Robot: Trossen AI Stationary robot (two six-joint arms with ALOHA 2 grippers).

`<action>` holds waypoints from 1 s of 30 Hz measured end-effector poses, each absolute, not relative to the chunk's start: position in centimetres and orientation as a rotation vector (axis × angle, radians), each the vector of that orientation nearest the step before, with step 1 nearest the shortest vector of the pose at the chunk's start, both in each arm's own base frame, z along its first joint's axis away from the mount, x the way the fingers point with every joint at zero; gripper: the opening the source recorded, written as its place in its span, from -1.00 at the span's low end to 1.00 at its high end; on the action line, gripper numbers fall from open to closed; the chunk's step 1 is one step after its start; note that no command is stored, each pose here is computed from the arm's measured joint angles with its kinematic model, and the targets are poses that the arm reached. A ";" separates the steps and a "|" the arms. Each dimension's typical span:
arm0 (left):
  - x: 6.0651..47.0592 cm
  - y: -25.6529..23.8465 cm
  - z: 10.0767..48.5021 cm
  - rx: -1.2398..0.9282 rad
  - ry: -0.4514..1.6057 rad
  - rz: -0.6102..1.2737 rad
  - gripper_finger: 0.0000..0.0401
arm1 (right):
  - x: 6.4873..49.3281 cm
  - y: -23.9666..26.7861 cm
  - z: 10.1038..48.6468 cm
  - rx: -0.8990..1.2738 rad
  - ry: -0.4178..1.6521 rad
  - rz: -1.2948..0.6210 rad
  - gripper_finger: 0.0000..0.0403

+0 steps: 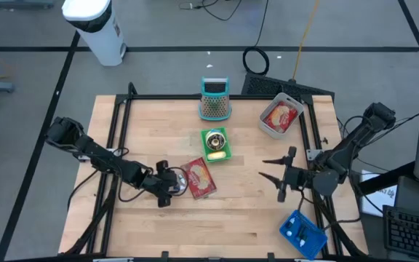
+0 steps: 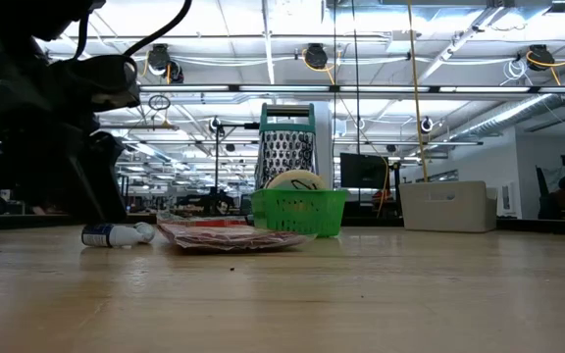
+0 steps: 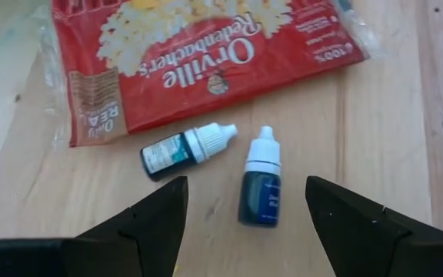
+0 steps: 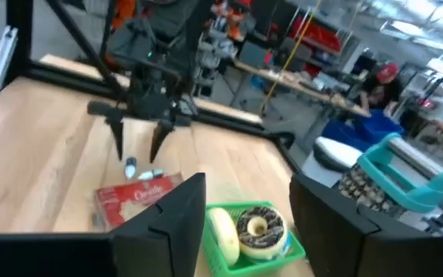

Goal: Pick & Place Food Item
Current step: Put the blue food coloring bottle into the blue bin

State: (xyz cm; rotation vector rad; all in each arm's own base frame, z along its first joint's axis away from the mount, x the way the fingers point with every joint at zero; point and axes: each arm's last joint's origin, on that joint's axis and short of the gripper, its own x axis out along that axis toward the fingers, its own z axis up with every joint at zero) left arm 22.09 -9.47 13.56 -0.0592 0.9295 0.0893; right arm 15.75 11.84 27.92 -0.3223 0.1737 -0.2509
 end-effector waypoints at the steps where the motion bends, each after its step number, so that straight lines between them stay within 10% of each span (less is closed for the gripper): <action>1: 22.1 -9.5 13.6 -0.049 0.930 0.083 0.33 | 15.8 11.8 27.7 -0.324 0.159 -0.260 -0.13; 30: 23.1 -9.9 10.9 -0.063 0.976 0.109 0.33 | 15.4 11.7 25.6 -0.352 0.036 -0.213 -0.21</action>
